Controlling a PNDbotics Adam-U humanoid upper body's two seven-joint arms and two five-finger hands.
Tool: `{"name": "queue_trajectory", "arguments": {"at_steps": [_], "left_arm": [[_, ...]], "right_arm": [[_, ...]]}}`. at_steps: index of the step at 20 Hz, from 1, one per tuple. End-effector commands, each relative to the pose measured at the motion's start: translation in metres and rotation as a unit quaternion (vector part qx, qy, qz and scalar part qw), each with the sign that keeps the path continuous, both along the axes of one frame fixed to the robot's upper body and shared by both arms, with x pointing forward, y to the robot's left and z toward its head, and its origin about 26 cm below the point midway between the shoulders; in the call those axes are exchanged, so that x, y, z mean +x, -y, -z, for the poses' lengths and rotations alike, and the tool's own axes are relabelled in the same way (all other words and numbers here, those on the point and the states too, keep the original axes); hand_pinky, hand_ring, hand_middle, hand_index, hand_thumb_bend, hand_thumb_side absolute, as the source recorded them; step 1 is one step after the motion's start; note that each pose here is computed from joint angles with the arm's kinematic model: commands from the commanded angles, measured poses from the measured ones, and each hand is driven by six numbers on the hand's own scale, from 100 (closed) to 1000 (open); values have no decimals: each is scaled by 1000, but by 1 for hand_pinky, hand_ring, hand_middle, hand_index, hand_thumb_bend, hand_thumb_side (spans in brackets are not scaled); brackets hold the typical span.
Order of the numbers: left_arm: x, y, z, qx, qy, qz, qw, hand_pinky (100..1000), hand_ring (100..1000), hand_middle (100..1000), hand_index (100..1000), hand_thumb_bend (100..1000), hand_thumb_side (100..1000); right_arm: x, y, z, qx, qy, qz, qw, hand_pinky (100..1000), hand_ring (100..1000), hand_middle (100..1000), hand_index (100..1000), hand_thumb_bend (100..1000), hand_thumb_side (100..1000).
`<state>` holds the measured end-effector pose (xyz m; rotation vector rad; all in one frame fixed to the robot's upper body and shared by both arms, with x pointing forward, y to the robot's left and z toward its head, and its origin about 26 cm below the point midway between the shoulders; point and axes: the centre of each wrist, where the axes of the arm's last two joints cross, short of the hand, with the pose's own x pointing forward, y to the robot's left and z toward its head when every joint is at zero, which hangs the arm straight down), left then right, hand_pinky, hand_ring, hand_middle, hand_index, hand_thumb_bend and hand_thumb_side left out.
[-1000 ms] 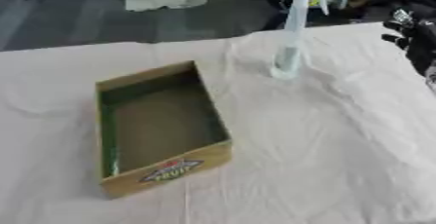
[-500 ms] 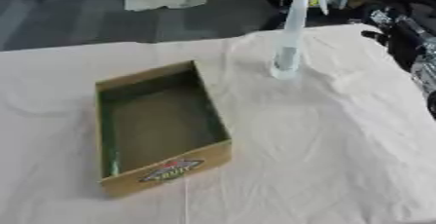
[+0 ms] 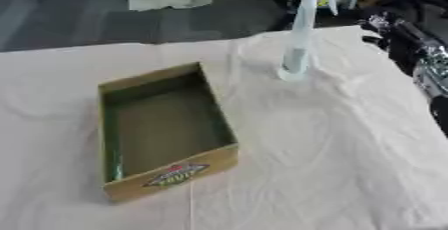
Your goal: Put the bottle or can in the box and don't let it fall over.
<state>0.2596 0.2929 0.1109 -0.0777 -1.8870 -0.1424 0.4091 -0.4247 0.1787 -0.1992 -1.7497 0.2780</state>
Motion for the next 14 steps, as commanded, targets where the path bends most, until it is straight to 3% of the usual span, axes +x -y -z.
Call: {"name": "queue_trajectory", "arguments": {"at_steps": [1,14], "left_arm": [[1,0,-7,5,10,3,1000,1000,876,1000,794,100,871],[1,0,-6,5,9,3,1000,1000,874,1000,794,100,872]], "right_arm": [[0,-2,-17,-14,15,-14,1000,962,1000,1000,998,100,580],[0,-18,-20,-11,1,-49,999,973,1000,1000,1000,100,580]]}}
